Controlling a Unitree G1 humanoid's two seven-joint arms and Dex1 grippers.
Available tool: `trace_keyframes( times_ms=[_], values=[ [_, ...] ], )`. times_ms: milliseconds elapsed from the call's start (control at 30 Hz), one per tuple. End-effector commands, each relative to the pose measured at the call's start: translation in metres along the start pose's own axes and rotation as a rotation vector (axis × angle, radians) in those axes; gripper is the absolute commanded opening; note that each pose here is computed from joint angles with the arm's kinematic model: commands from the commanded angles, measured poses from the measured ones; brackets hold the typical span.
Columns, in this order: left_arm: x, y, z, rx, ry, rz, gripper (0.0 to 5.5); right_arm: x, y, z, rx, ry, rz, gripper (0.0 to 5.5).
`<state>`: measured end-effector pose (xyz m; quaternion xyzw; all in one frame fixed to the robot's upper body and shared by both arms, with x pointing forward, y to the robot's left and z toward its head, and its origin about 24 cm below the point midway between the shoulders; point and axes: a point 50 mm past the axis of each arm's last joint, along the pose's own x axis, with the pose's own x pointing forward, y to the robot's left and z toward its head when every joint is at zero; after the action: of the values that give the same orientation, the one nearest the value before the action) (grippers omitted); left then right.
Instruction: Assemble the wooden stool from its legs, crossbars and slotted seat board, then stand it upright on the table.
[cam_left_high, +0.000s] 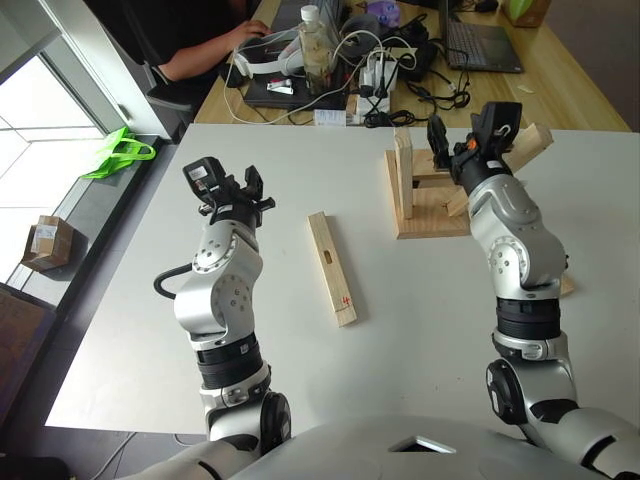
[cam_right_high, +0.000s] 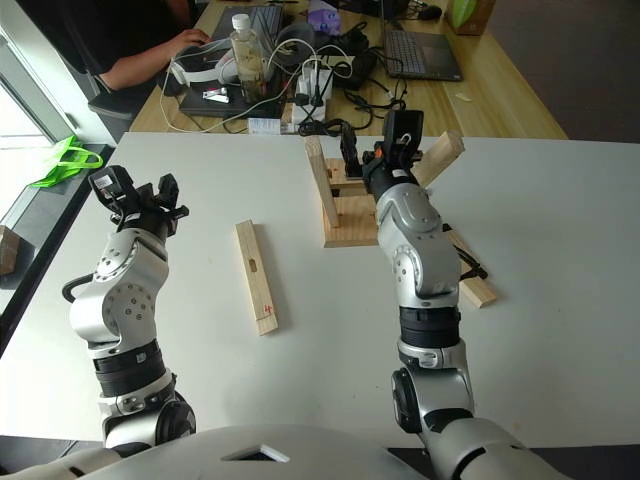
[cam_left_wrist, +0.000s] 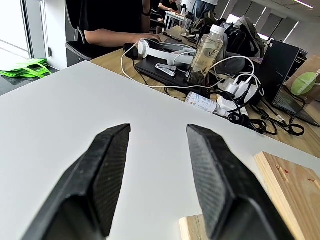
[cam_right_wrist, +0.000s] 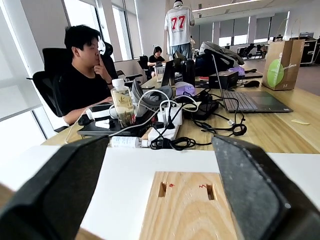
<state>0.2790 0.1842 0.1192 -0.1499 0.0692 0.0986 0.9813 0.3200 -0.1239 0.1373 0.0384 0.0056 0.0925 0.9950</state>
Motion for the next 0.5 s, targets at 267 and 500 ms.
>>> trace_keyframes(
  times_ms=[267, 500],
  values=[
    [0.003, -0.003, 0.003, 0.004, -0.007, -0.007, 2.08, -0.012, -0.003, -0.043, -0.034, 0.184, 0.082, 3.83],
    [0.000, 0.001, 0.002, -0.002, -0.014, 0.012, 2.08, -0.033, -0.010, 0.034, 0.072, -0.245, 0.236, 3.83]
  ],
)
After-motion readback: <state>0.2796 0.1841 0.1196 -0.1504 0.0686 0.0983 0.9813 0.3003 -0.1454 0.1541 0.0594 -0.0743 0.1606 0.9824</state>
